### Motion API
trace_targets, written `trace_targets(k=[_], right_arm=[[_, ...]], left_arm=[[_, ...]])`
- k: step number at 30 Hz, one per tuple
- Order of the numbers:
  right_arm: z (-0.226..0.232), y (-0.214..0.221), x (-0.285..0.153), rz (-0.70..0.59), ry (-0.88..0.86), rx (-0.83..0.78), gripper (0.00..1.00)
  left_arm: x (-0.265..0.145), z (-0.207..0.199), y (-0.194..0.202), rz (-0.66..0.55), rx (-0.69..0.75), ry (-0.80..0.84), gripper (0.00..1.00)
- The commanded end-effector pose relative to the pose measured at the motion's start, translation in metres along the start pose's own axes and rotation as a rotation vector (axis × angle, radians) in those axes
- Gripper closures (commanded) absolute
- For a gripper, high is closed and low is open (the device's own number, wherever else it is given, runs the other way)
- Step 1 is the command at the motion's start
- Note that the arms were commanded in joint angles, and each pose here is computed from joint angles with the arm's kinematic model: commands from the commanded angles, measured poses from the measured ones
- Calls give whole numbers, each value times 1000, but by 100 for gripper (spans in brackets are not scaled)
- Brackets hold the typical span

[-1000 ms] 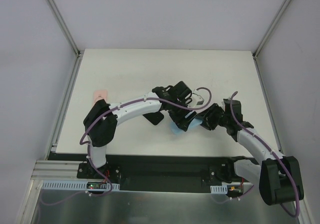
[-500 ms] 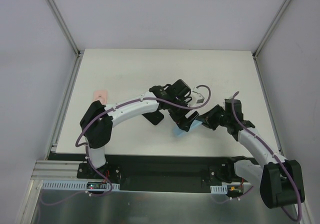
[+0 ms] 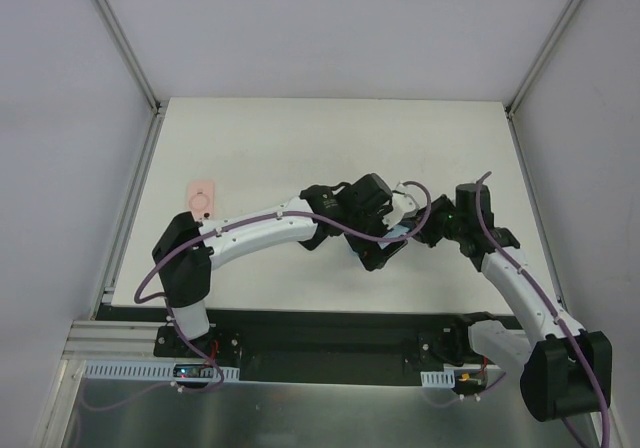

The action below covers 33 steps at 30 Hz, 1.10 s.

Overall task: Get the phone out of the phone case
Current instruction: Adjust the phone.

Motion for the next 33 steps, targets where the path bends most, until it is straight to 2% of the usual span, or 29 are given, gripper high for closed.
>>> trace_targets(k=[1, 4, 6, 9, 18, 25, 26, 28, 29, 31, 32, 33], right_arm=[[29, 5, -16, 11, -63, 23, 99], [27, 6, -16, 14, -54, 33, 99], [26, 7, -15, 26, -52, 45, 99], [24, 8, -13, 29, -43, 61, 99], [21, 9, -10, 46, -28, 106, 98], [20, 10, -11, 45, -20, 123, 98], [20, 10, -10, 45, -18, 122, 99], [19, 9, -10, 43, -17, 127, 99], [19, 9, -9, 43, -14, 129, 99], [20, 9, -9, 43, -14, 128, 99], [20, 9, -8, 45, -12, 126, 99], [20, 9, -7, 48, -9, 128, 99]], left_arm=[[6, 28, -13, -4, 51, -230, 1], [12, 34, -17, -4, 70, -287, 10], [15, 37, -17, 4, 89, -326, 23], [15, 46, -16, 32, 126, -423, 35], [16, 44, -16, 104, 284, -619, 40], [17, 41, -11, 125, 315, -659, 52], [17, 41, -7, 132, 319, -660, 58], [16, 40, -6, 128, 316, -661, 61], [14, 39, -5, 124, 317, -661, 69], [14, 36, -4, 116, 315, -641, 95], [14, 35, -4, 113, 316, -629, 100], [15, 33, -3, 110, 314, -615, 100]])
Point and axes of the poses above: each gripper's point midway between its finger pads, its own x axis out along the fingers, its own z axis along the line the jaws close on, y = z × x, the point moved 2 cm from there along -x, back along the fingers, and after that the axes turned 11 degrees about x, right-handed, at the moved point
